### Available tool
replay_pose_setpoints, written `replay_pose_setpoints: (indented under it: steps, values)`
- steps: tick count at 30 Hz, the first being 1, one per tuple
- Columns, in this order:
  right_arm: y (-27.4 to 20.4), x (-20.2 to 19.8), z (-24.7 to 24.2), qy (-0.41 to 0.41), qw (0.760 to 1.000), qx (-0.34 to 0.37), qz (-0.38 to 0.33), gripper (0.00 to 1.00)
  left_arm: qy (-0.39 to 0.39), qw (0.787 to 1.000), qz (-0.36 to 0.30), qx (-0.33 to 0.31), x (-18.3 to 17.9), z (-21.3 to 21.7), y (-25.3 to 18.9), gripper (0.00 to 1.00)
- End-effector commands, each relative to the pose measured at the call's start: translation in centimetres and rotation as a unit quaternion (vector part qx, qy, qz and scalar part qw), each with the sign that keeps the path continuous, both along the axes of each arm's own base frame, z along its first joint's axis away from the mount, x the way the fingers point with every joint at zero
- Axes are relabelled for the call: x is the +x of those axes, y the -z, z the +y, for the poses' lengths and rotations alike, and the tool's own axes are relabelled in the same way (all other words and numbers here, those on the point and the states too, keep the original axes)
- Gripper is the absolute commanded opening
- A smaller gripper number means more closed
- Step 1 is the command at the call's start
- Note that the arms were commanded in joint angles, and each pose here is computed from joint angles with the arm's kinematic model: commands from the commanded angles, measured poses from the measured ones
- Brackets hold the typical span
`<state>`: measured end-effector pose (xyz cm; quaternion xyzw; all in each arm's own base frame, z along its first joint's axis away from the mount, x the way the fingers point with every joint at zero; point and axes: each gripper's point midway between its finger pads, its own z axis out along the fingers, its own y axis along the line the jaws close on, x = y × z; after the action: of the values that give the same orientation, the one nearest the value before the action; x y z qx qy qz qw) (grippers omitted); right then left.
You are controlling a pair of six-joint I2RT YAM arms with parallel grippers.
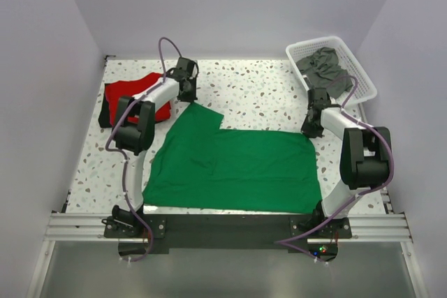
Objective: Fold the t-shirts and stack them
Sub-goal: Fold the tshirt
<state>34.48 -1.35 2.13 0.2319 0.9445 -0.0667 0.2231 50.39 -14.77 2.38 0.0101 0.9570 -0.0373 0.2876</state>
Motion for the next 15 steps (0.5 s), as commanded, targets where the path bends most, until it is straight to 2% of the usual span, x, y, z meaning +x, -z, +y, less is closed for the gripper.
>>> replay_pose_setpoints:
  steps: [1, 11, 15]
  values:
    - [-2.5, 1.9, -0.3, 0.006, 1.0, -0.006, -0.029, 0.0, 0.02, 0.999, -0.045, -0.011, 3.3, -0.7, -2.7, 0.0]
    - [-5.0, 5.4, 0.0, 0.018, 0.998, 0.004, -0.062, 0.0, 0.037, 0.994, -0.1, -0.025, 7.3, -1.3, -7.4, 0.0]
    - [-5.4, 6.1, 0.1, 0.017, 0.997, 0.007, -0.069, 0.0, 0.044, 0.992, -0.117, -0.035, 7.5, -1.3, -9.4, 0.0]
